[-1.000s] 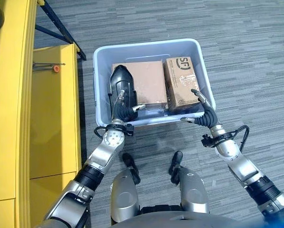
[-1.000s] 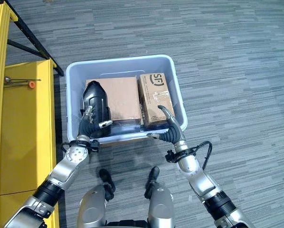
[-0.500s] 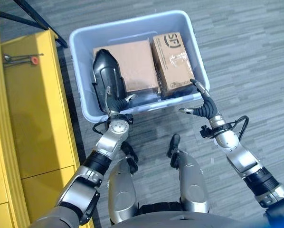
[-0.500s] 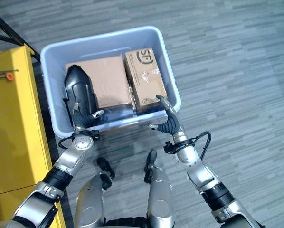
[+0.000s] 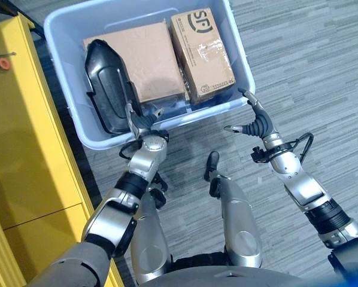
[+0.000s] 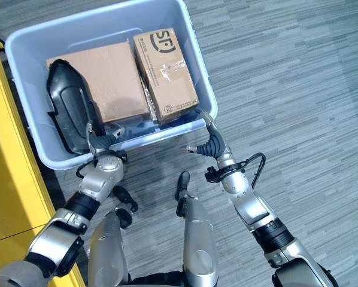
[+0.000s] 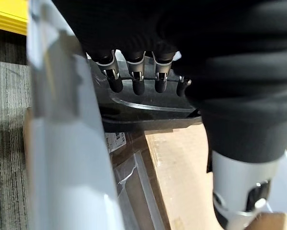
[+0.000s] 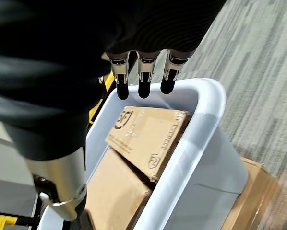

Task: Move parts from the plastic box to the shelf.

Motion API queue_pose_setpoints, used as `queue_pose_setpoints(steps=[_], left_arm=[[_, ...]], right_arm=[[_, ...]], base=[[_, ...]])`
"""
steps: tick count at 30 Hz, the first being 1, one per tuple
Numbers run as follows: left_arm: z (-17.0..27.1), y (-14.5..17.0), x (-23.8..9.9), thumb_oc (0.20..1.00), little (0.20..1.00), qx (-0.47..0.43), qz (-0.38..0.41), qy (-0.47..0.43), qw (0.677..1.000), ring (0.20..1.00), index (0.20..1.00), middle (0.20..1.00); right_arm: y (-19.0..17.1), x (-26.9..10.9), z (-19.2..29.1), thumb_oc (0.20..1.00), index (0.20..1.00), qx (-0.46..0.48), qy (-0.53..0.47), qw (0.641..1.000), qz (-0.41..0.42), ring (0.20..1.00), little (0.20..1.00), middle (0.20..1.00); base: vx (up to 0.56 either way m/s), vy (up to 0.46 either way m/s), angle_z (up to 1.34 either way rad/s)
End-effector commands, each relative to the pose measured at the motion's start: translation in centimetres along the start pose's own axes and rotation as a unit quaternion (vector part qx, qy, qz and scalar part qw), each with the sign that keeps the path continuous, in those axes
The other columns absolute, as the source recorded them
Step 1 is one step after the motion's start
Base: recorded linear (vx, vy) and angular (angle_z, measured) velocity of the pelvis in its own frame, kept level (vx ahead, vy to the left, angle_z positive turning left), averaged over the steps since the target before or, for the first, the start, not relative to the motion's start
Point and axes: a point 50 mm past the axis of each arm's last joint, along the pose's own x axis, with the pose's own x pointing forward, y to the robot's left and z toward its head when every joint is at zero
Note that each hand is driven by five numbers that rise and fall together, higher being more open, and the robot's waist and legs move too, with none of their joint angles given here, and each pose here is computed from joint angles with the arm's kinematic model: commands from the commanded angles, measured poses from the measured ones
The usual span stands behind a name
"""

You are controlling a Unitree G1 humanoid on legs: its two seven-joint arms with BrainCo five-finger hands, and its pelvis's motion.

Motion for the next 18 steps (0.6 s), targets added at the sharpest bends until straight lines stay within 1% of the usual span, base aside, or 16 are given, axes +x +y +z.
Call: queue_pose_setpoints(steps=[1,4,8,18], left_arm=[[0.4,0.0,0.2,1.0,1.0,-0.001,0.007,-0.003,1.0,1.0,1.0,1.0],[1.9,0.0,1.0,1.0,1.0,-0.016,0.019,-0.004,1.0,1.0,1.0,1.0],[3.9,0.7,2.3,1.0,1.0,-0.019,0.052,-0.011,0.998,1.0,1.0,1.0],[6.4,1.4,3.7,1.0,1.0,-0.03,0.066,-0.021,0.997,1.0,1.0,1.0]], right_arm=[[-1.6,0.2,2.1,1.0,1.0,0.016,-0.047,0.998,-0.032,1.0,1.0,1.0],[-2.0,0.6,2.2,1.0,1.0,0.013,-0.043,0.998,-0.04,1.0,1.0,1.0],[-2.7,1.2,2.3,1.0,1.0,0.008,-0.032,0.998,-0.049,1.0,1.0,1.0],[-3.5,1.5,2.1,1.0,1.0,0.004,-0.024,0.998,-0.064,1.0,1.0,1.0]], base=[[0.0,-0.021,-0.06],[0.01,-0.024,-0.07],[0.01,-0.008,-0.1],[0.0,-0.004,-0.01]])
